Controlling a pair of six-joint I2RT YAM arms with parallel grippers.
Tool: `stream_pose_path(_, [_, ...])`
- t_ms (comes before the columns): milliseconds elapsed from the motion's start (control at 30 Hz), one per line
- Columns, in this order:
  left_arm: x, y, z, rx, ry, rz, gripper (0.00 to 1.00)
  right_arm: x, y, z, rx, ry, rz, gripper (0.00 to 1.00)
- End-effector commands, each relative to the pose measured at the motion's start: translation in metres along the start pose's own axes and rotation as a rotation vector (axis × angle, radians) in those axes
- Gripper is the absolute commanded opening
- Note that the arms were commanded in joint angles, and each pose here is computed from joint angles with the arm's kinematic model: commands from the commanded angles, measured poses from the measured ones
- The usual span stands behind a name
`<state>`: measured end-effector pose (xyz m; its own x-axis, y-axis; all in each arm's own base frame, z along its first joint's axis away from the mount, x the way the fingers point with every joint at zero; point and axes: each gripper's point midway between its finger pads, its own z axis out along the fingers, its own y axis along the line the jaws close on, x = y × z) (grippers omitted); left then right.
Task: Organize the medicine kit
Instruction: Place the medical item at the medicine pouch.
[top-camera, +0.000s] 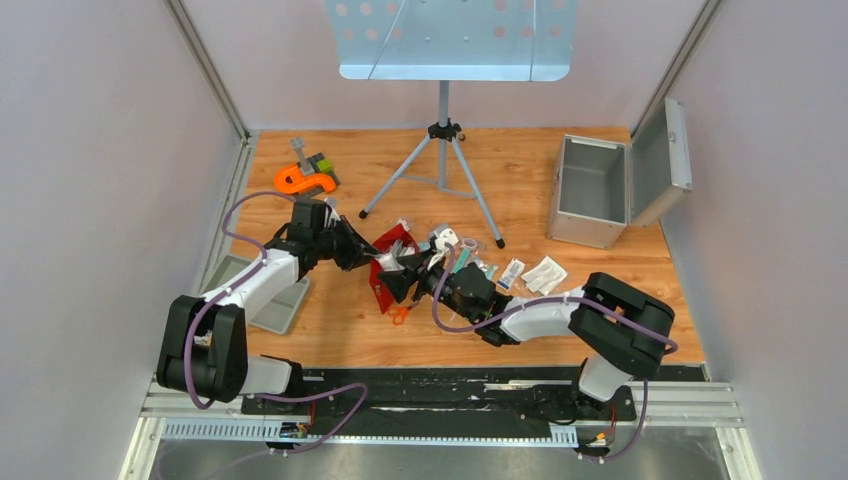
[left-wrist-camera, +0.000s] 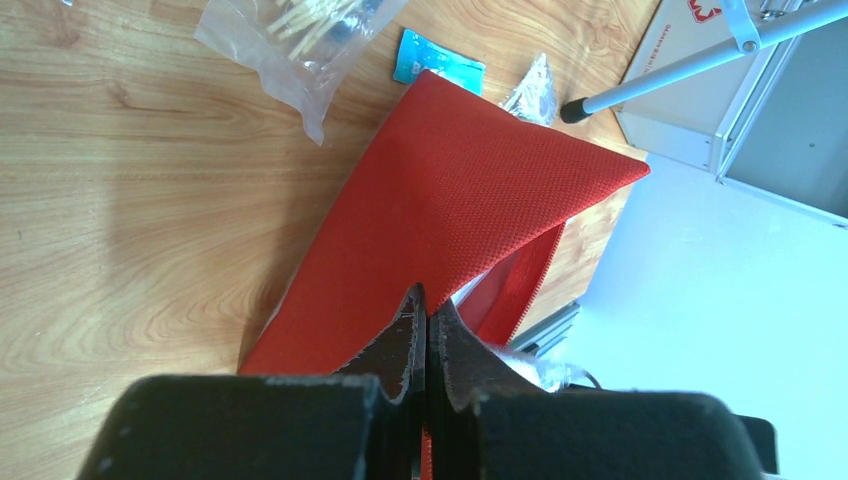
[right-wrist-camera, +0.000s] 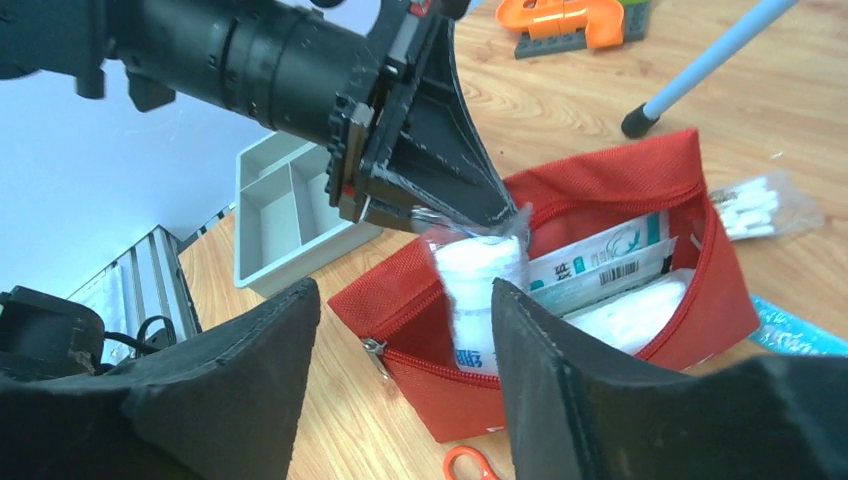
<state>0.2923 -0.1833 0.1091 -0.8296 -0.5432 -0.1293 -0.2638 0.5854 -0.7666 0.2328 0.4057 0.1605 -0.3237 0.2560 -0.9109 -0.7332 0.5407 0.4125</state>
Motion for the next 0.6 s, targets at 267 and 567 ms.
stream_pose_path(267, [-0.004, -0.007, 0.000, 0.035, -0.009, 0.018, 0.00, -0.048, -0.015, 0.022, 0.042, 0.061, 0.052, 0.59])
stream_pose_path(567, [-0.005, -0.008, -0.002, 0.029, -0.014, 0.030, 0.00, -0.043, -0.043, 0.027, 0.148, 0.147, 0.161, 0.44])
